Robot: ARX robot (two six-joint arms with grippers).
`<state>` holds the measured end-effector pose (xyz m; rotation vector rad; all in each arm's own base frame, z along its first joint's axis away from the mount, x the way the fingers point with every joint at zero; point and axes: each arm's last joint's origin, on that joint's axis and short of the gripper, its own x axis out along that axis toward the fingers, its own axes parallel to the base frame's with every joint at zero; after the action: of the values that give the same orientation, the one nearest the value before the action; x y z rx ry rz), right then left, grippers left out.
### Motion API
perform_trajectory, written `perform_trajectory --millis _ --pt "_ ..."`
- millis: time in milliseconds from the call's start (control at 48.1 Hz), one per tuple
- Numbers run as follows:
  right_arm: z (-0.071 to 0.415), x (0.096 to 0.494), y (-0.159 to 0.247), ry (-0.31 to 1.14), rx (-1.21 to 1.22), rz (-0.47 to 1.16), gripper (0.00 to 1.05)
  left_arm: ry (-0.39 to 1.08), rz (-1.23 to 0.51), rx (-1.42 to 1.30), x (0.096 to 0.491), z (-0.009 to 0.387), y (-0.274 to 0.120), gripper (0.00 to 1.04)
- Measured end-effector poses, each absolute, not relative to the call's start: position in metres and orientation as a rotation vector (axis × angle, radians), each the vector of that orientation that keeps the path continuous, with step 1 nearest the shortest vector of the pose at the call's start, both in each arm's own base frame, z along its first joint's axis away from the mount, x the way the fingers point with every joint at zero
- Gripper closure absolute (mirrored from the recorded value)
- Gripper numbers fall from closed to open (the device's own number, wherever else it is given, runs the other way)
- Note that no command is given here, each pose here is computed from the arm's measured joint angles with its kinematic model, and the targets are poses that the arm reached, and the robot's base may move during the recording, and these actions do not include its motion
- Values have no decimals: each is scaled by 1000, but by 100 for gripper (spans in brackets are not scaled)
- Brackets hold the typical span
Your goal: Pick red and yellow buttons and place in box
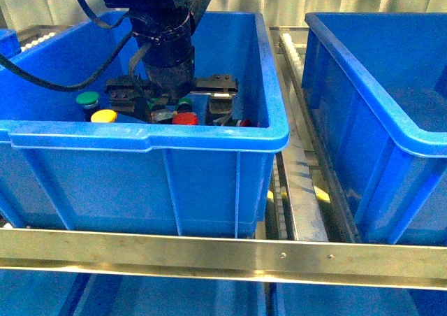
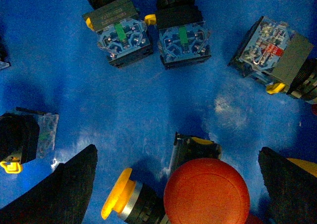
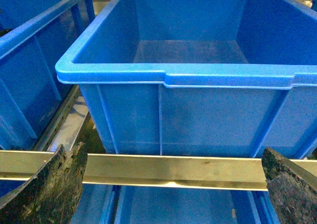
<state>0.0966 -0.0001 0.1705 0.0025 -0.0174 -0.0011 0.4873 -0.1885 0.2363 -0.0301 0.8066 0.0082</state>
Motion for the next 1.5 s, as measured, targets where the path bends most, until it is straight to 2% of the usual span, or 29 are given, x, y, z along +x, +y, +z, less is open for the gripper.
perform_trajectory --millis 520,603,624,707,811,853,1269,1373,1498 --pt "171 97 0 -17 2 -2 3 822 -9 5 486 231 -201 9" --pt "171 97 0 -17 2 -2 3 820 -1 12 486 231 -201 21" --pt "171 97 0 -17 2 -2 3 822 6 19 485 230 -201 28" --pt "171 97 0 -17 2 -2 3 820 13 23 486 230 -200 44" --pt "171 97 0 -17 2 -2 3 818 20 27 486 230 -200 64" --pt "171 97 0 -17 2 -2 3 816 22 30 486 230 -200 68" --pt "171 97 0 -17 2 -2 3 760 5 53 472 237 -192 70" --pt "171 97 0 -17 2 -2 3 715 -24 62 460 251 -184 70" --pt "171 97 0 -17 2 -2 3 586 -125 34 428 290 -159 71"
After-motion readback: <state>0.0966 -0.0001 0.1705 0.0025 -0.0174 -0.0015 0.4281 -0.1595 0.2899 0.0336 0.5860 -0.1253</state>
